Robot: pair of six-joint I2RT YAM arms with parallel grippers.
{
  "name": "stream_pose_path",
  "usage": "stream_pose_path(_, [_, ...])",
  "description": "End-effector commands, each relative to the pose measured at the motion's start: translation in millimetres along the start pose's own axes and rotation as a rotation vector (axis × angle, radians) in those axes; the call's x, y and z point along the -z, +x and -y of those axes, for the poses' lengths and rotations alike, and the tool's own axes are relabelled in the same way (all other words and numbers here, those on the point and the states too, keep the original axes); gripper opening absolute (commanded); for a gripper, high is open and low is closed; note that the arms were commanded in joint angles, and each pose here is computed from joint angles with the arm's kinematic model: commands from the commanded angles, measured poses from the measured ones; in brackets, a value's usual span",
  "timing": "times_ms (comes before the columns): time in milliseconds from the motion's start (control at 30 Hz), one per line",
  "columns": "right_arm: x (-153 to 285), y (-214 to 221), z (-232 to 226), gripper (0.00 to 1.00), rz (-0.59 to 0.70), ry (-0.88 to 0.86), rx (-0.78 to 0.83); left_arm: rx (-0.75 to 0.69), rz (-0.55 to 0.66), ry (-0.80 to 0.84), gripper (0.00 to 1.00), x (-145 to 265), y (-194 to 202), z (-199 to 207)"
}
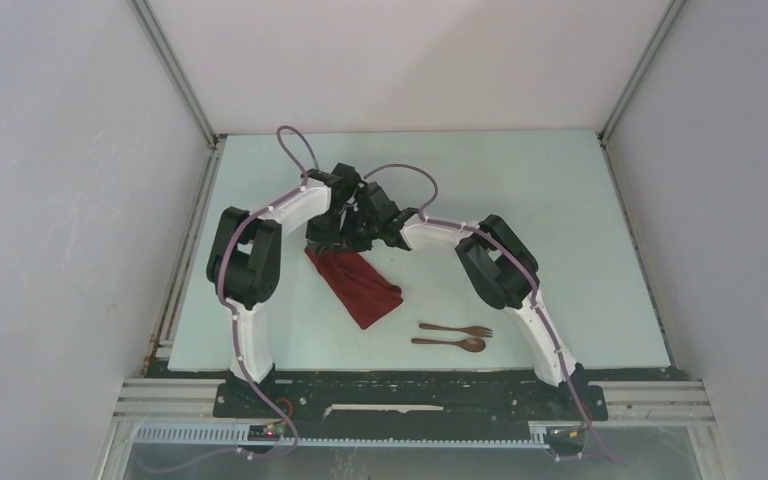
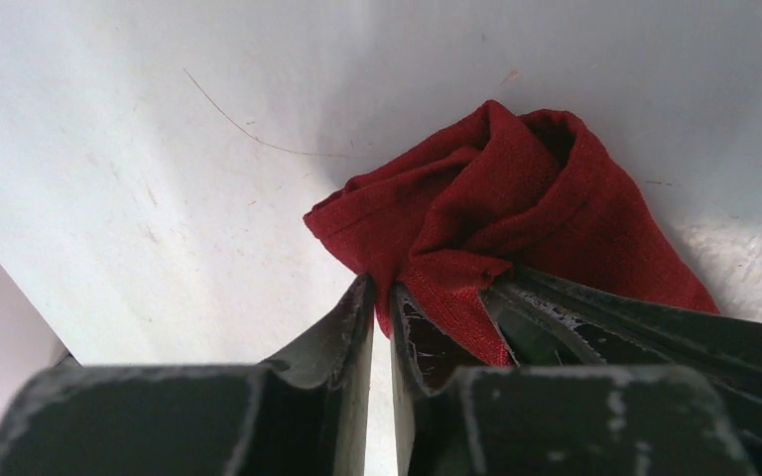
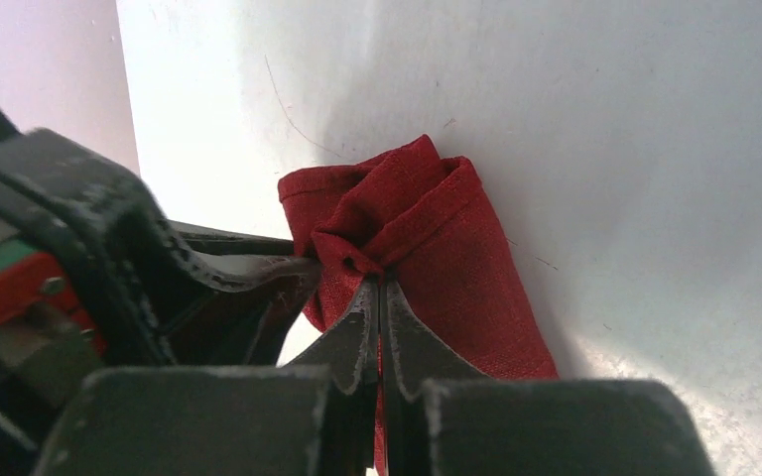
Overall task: Fold the napkin into a case and place the utensils inside
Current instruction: Stuff the top corner of the smaller-rectangle-folded napkin into the folded napkin.
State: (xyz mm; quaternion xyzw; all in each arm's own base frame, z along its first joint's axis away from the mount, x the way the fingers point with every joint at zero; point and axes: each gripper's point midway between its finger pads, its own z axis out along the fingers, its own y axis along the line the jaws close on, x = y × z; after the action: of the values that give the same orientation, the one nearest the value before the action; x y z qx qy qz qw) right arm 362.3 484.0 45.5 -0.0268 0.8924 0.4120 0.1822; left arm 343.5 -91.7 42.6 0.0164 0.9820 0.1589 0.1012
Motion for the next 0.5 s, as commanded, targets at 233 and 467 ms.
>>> stream_pose_path(233, [11.2,-1.4,-66.5,0.0,0.016,-0.201,0.002,0.081,0.074,0.206,0.01,17.6,-10.3,-1.3])
stream_pose_path(467, [-4.4,17.9,-66.9,0.0,-0.028,-0.277,-0.067,0.092,0.074,0.21,0.0,14.0,-5.4,-17.7])
